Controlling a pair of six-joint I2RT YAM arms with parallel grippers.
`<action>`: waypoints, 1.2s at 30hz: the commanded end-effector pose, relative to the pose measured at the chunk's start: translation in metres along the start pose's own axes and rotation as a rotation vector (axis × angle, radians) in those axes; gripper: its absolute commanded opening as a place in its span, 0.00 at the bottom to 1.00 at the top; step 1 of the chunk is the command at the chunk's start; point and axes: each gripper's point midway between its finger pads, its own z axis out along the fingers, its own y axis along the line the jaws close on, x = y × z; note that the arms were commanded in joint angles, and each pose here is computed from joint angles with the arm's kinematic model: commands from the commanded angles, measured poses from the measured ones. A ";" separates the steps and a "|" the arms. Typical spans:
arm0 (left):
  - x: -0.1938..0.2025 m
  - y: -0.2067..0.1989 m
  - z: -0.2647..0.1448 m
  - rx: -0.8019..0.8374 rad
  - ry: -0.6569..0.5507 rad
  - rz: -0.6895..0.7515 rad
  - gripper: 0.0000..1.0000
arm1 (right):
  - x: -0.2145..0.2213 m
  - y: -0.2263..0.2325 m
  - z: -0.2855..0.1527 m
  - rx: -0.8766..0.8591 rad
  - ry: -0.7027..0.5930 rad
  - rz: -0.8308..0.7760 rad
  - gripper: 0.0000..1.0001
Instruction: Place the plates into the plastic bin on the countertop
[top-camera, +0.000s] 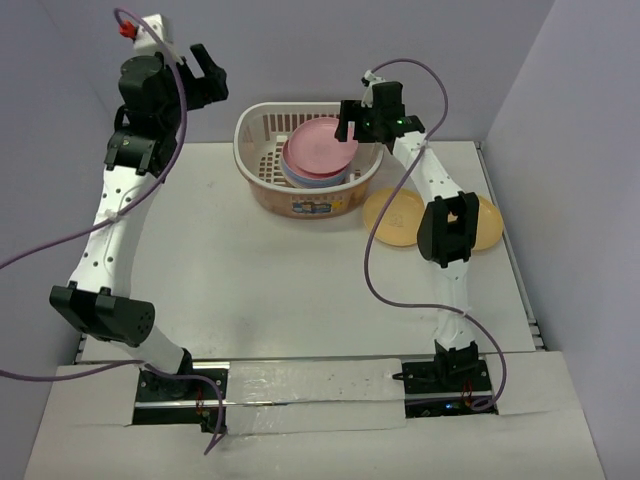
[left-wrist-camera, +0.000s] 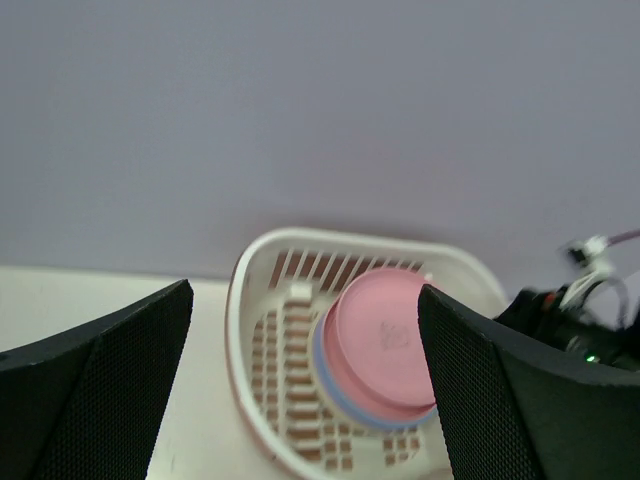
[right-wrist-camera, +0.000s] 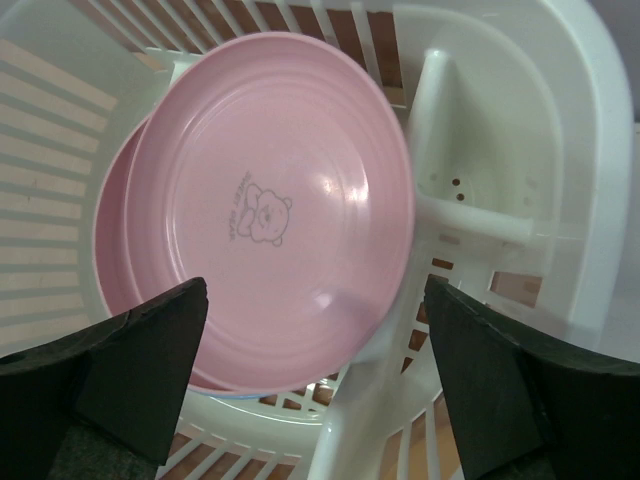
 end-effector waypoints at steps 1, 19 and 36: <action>0.021 0.013 0.000 -0.046 0.058 0.021 0.99 | -0.039 0.027 -0.013 -0.071 -0.110 -0.015 0.99; 0.223 -0.156 -0.078 0.807 0.415 0.636 0.99 | 0.005 -0.064 -0.223 0.104 -0.034 -0.444 1.00; 0.437 -0.284 -0.088 1.485 0.422 0.874 0.87 | 0.118 -0.191 -0.304 0.359 0.175 -0.191 1.00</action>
